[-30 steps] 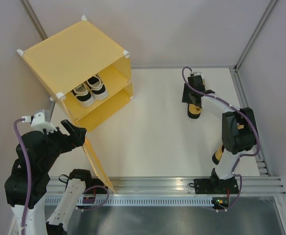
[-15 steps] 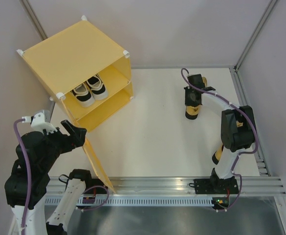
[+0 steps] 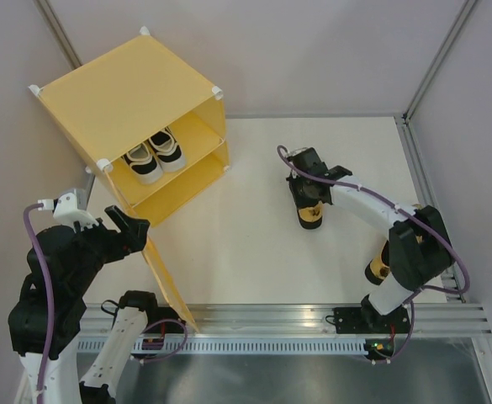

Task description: Place and organize the shoes in the shoe cabinet

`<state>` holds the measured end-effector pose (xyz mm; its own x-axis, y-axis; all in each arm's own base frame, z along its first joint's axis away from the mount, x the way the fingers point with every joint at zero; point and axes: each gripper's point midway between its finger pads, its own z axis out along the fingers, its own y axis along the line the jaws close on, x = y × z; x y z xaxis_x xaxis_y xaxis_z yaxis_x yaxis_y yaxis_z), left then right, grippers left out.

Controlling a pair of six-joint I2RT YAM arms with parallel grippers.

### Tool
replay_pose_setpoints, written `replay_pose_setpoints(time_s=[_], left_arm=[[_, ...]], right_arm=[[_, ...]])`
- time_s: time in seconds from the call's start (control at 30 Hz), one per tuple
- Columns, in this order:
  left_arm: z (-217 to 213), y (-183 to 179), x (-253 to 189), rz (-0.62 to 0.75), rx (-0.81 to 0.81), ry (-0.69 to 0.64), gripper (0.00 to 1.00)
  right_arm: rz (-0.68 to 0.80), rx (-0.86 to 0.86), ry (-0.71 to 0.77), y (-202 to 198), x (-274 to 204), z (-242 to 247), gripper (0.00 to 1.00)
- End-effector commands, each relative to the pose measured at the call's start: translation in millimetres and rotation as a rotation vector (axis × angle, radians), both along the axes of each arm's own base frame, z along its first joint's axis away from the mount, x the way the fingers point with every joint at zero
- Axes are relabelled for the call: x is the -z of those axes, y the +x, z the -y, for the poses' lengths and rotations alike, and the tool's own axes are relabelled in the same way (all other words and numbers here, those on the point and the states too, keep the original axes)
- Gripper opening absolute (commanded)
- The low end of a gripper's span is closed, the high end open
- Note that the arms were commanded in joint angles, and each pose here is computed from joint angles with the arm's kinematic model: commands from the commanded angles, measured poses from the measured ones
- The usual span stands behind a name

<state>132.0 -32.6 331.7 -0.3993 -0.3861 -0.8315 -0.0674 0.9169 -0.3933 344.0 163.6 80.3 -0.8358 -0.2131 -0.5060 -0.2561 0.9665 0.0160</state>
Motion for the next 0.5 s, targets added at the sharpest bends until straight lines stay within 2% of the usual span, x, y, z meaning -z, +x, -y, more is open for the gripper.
replay_pose_setpoints(time_s=[0.0,0.27,0.47], left_arm=[[5.1,3.5,-8.0,0.032,0.018,-0.024,0.92],[5.4,2.5,-4.9,0.03,0.018,-0.027,0.92],[4.7,1.5,-6.8,0.038,0.016,-0.025,0.92]], right_arm=[[0.152,-0.067,0.041,-9.2,-48.4,-19.1,0.01],[0.185,-0.354,0.129,-73.1,-64.1,-70.9,0.01],[0.223,-0.531,0.206,-102.8,-71.4,-119.3,0.01]])
